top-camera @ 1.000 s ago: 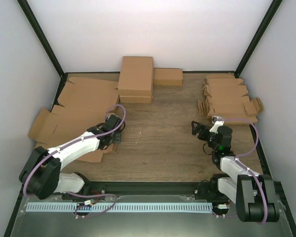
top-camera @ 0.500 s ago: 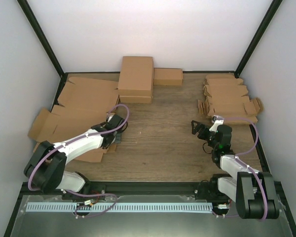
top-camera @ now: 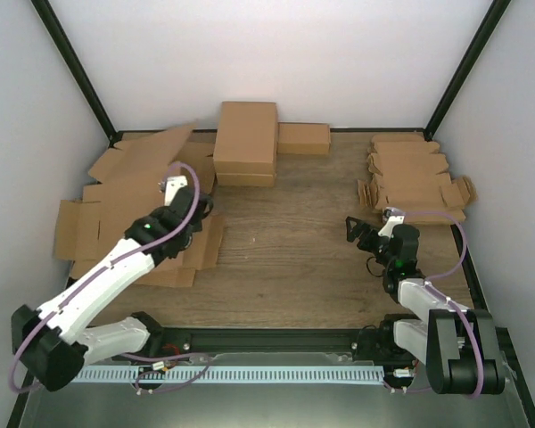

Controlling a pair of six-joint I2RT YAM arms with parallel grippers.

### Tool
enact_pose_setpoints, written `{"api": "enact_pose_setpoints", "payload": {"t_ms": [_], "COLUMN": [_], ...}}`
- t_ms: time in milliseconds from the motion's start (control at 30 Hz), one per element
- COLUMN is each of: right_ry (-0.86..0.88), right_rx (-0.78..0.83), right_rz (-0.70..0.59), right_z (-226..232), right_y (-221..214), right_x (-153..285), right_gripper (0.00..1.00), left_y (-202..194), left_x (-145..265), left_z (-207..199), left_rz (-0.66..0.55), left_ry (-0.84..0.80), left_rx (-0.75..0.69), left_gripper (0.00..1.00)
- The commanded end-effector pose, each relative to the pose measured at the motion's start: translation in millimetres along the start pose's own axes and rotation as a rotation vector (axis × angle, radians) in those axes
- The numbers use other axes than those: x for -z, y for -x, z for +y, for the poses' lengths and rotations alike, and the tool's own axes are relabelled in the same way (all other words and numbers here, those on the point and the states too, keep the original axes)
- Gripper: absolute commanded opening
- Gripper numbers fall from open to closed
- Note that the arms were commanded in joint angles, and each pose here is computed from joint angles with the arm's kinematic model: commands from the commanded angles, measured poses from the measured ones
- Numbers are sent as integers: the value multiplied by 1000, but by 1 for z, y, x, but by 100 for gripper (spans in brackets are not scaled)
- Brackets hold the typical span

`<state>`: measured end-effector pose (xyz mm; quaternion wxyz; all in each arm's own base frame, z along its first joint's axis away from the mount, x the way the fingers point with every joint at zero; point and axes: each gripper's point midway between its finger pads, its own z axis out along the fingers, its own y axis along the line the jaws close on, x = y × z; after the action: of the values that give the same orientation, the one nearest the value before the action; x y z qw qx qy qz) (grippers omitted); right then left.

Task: Fold the paper box

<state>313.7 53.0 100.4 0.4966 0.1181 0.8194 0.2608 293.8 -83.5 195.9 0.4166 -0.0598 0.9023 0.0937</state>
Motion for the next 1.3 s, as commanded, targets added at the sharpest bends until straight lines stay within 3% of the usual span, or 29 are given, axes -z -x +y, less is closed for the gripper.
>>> {"api": "enact_pose_setpoints", "payload": {"t_ms": [0,167,333,433,533,667,700,733,800,833,1067,1267], "right_ry": [12,11,9,9,6,5,5,5,3,2,-4,-6], "right_rx": [0,1,-1,-1,-1,-2,-1,-1,-2,-2,-3,-4], "right_rz": [-17,-16,-16,-14,-13,-14,-15,-15,-15,-17,-25,-43], "right_z": [8,8,7,7,7,7,7,7,7,7,6,9], "right_y": [12,12,13,13,12,13,13,13,13,14,15,18], "right_x": [-3,-4,-4,-5,-5,-4,-4,-4,-4,-4,-2,6], "right_gripper": [100,100,100,100,100,100,100,100,100,100,100,100], "left_y": [50,110,157,153,125,76,61,47,29,31,75,61], "left_x": [46,114,201,246,253,243,244,246,250,246,228,186], "left_z": [32,50,3,-56,-107,-150,-160,-168,-178,-176,-108,-75], "left_rz": [-136,-255,-336,-236,-51,40,67,101,114,93,-173,-148], "left_ry": [41,-67,-581,-976,-1184,-1183,-1202,-1227,-1234,-1198,-946,-731], "left_rx": [88,157,149,87,9,-162,-212,-258,-336,-332,-89,-8], "left_gripper": [4,4,4,4,4,4,8,24,92,99,100,100]}}
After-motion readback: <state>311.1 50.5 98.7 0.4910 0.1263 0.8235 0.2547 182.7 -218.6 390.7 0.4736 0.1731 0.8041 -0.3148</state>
